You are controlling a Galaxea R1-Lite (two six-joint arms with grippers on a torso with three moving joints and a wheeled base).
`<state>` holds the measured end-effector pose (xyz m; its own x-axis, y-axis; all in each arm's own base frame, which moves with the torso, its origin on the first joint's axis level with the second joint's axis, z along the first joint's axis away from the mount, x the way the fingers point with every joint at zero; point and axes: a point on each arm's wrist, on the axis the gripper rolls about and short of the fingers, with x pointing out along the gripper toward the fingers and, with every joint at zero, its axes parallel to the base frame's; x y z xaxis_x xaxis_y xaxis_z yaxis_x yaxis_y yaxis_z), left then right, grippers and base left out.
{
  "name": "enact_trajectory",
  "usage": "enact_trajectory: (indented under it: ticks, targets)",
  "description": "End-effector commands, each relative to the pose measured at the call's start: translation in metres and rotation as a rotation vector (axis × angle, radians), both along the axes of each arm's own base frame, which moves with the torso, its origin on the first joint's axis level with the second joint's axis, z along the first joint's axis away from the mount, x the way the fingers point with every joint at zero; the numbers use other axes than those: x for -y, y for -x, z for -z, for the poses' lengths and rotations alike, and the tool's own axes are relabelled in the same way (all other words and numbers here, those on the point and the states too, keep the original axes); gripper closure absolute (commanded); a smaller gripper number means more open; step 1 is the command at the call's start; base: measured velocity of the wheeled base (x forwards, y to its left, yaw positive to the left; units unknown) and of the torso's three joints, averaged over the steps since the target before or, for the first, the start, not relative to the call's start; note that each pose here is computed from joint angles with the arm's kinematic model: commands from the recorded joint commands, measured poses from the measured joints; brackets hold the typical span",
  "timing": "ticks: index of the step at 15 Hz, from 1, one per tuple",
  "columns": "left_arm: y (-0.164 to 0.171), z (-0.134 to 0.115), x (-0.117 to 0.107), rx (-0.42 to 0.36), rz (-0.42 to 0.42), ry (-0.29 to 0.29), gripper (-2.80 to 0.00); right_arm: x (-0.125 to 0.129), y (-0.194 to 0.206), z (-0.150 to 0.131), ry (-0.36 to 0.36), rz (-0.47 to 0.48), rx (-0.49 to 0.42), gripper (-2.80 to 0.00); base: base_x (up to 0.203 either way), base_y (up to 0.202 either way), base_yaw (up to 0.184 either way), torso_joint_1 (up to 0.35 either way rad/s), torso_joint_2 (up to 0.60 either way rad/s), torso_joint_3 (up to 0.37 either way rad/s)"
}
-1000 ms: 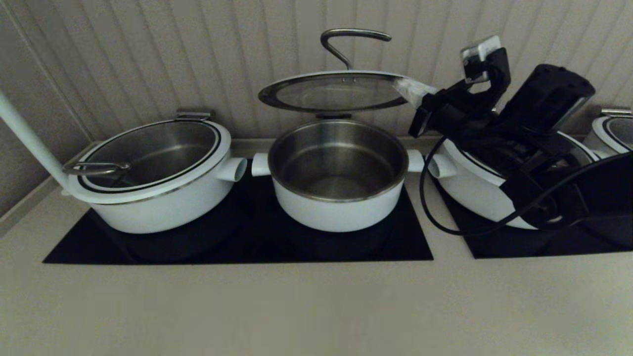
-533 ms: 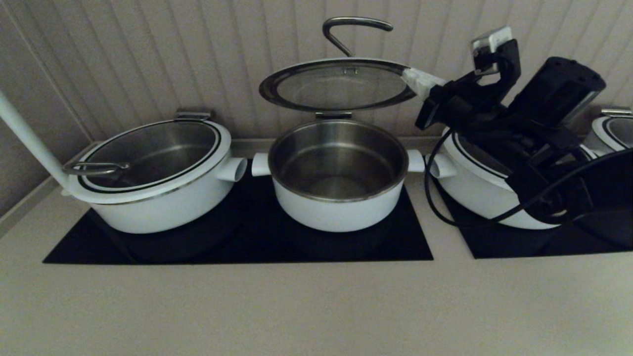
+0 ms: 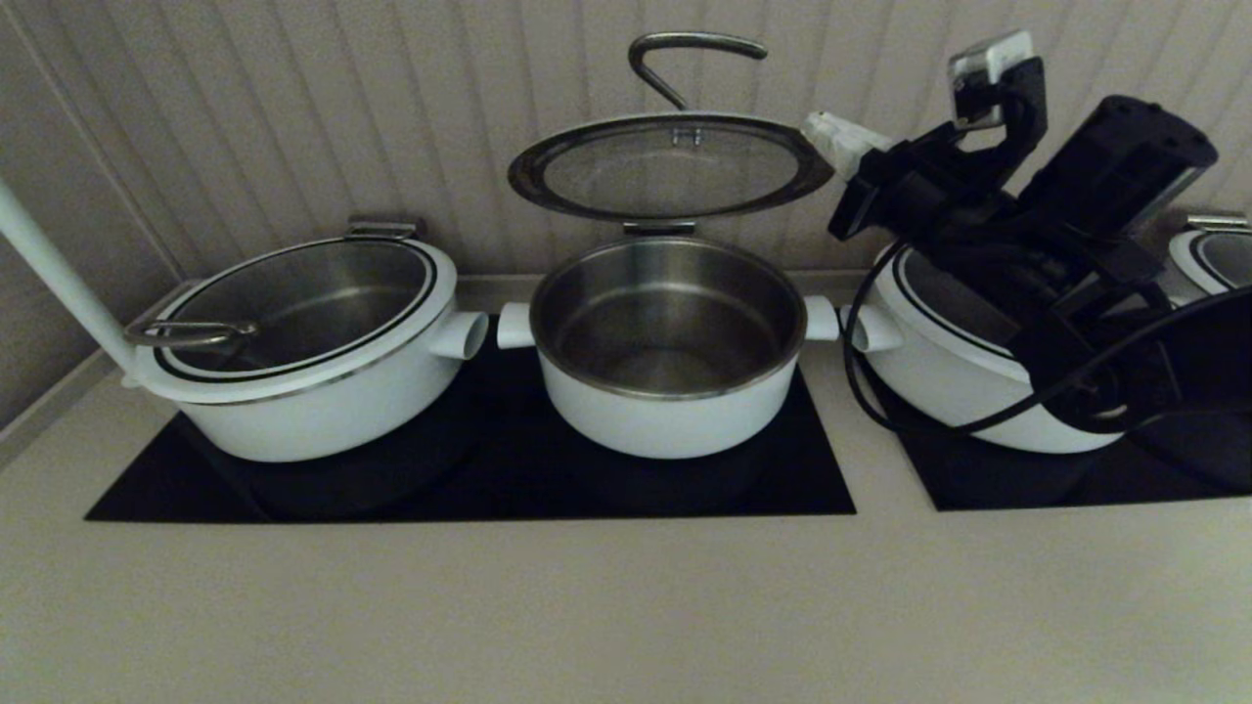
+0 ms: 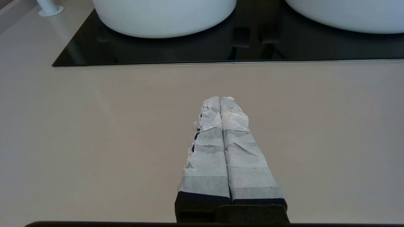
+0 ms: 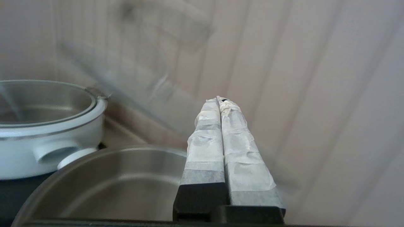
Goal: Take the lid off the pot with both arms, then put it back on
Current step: Open the pot lid completely
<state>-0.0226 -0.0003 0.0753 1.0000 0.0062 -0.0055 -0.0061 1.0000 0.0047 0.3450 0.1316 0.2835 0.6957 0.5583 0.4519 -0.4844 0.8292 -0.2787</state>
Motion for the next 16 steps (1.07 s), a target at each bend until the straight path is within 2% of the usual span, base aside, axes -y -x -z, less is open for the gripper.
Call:
enact_trajectory:
  ticks: [1,10,16]
  targets:
    - [0.000,0.000,0.000,0.001,0.000,0.000,0.00,0.002,-0.005,-0.001,0.000,0.006,0.008,0.00,0.000,0.000,0.000,0.000,0.00,0.000]
    - [0.000,0.000,0.000,0.002,0.000,0.000,0.00,0.006,-0.002,0.002,0.008,0.014,-0.007,0.00,0.000,0.000,0.000,0.000,0.00,0.000]
    - [0.000,0.000,0.000,0.001,0.000,0.000,0.00,0.023,0.049,0.000,0.049,-0.007,-0.094,0.00,0.000,0.000,0.000,0.000,0.00,0.000]
